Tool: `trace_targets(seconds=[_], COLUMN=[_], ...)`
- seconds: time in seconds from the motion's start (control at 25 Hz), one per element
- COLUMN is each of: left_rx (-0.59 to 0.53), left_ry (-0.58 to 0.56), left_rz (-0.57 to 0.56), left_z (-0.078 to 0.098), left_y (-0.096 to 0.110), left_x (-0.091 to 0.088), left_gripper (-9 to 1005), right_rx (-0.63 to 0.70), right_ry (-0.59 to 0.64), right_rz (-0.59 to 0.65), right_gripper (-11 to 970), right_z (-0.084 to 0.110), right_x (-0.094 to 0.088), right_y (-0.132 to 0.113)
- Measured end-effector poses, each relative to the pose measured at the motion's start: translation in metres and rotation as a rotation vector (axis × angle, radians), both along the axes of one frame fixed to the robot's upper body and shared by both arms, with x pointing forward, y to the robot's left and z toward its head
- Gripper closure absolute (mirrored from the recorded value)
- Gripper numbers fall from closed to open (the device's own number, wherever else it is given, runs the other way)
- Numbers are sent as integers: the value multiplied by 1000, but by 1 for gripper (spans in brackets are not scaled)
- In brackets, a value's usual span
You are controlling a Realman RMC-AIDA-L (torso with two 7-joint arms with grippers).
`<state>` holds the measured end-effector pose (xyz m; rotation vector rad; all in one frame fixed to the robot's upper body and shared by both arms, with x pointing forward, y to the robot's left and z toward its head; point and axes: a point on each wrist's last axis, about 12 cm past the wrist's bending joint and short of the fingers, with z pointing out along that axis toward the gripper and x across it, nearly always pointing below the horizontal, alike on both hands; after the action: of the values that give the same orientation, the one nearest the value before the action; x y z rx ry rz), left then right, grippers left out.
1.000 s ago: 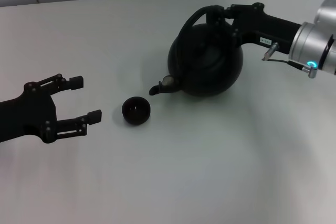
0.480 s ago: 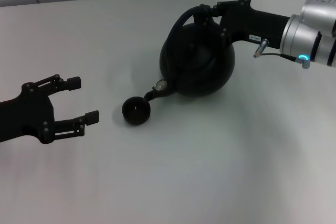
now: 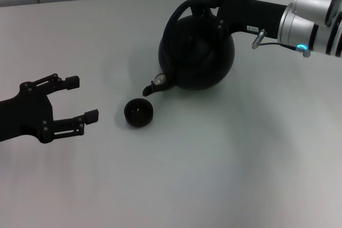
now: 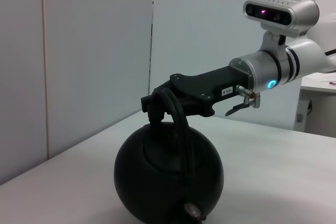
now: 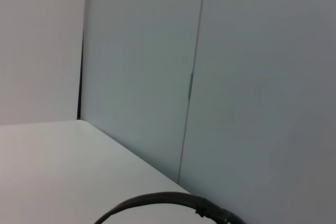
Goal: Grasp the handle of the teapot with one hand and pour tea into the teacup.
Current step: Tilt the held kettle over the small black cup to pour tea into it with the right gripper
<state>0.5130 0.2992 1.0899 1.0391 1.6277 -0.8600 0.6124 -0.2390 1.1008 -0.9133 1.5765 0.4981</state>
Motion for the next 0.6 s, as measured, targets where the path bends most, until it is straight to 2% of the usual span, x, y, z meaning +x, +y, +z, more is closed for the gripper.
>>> trace_targets(seconds=[0.6], left_rx=[15], left_ry=[-10], left_rz=[21], left_z=[0], left_y=[-1], left_x=[6], left_gripper=[126], right_rx=[-64], right_ry=[-48], right_rz=[43], right_gripper=[821], right_z=[14], right_x=[10], right_y=[12])
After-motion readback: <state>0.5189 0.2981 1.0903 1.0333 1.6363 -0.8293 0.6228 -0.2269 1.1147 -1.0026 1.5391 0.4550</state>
